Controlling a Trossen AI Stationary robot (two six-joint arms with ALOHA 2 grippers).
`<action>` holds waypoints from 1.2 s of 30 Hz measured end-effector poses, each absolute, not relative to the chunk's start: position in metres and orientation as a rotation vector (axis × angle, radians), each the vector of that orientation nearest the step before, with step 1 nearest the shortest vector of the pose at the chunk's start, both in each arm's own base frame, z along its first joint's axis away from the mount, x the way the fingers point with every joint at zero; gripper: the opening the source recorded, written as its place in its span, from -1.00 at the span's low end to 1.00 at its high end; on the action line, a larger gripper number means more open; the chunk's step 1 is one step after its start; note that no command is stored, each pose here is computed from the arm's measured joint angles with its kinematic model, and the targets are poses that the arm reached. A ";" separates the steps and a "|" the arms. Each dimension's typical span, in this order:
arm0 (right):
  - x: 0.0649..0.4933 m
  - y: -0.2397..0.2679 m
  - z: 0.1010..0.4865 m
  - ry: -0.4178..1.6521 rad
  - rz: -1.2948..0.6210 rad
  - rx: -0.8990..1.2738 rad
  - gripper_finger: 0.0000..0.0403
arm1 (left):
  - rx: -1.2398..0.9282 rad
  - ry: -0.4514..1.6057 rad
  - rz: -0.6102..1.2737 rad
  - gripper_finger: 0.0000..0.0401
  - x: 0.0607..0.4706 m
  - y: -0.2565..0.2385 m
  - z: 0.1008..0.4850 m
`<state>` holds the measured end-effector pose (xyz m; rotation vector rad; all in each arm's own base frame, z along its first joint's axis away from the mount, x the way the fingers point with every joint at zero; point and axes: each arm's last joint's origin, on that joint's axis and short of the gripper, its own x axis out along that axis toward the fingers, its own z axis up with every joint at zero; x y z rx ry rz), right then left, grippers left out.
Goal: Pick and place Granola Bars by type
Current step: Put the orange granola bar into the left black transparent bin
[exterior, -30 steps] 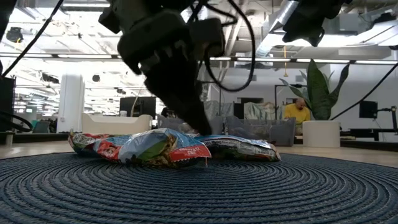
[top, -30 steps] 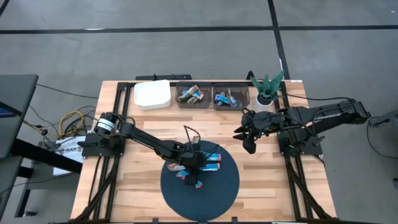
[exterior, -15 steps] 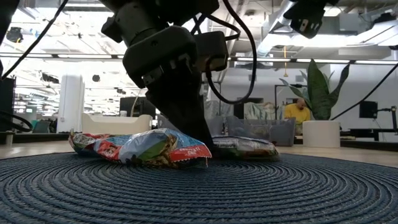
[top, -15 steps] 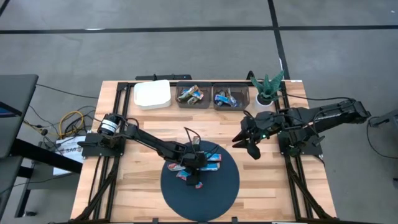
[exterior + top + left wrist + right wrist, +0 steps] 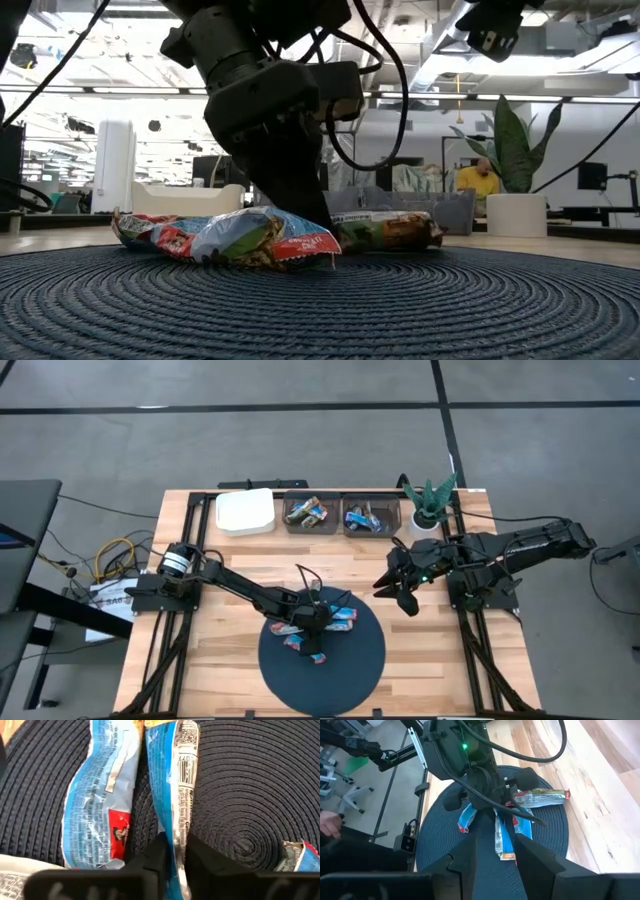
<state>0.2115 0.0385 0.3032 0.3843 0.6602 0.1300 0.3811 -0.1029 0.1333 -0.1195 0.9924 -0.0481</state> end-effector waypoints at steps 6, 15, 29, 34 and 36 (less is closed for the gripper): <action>0.212 0.038 0.303 0.660 0.129 0.384 -0.39 | -0.154 0.977 -0.054 -0.92 0.379 -0.101 0.145; 0.212 0.037 0.303 0.655 0.119 0.384 -0.39 | -0.201 0.774 0.165 -0.89 0.364 -0.065 0.221; 0.216 0.028 0.308 0.523 -0.189 0.289 -0.39 | -0.400 0.656 0.635 -0.88 0.327 0.105 0.263; 0.216 0.016 0.309 0.479 -0.366 0.253 -0.39 | -0.436 0.655 0.660 -0.93 0.314 0.141 0.263; 0.216 0.011 0.309 0.460 -0.439 0.249 -0.39 | -0.443 0.652 0.661 -0.92 0.310 0.151 0.263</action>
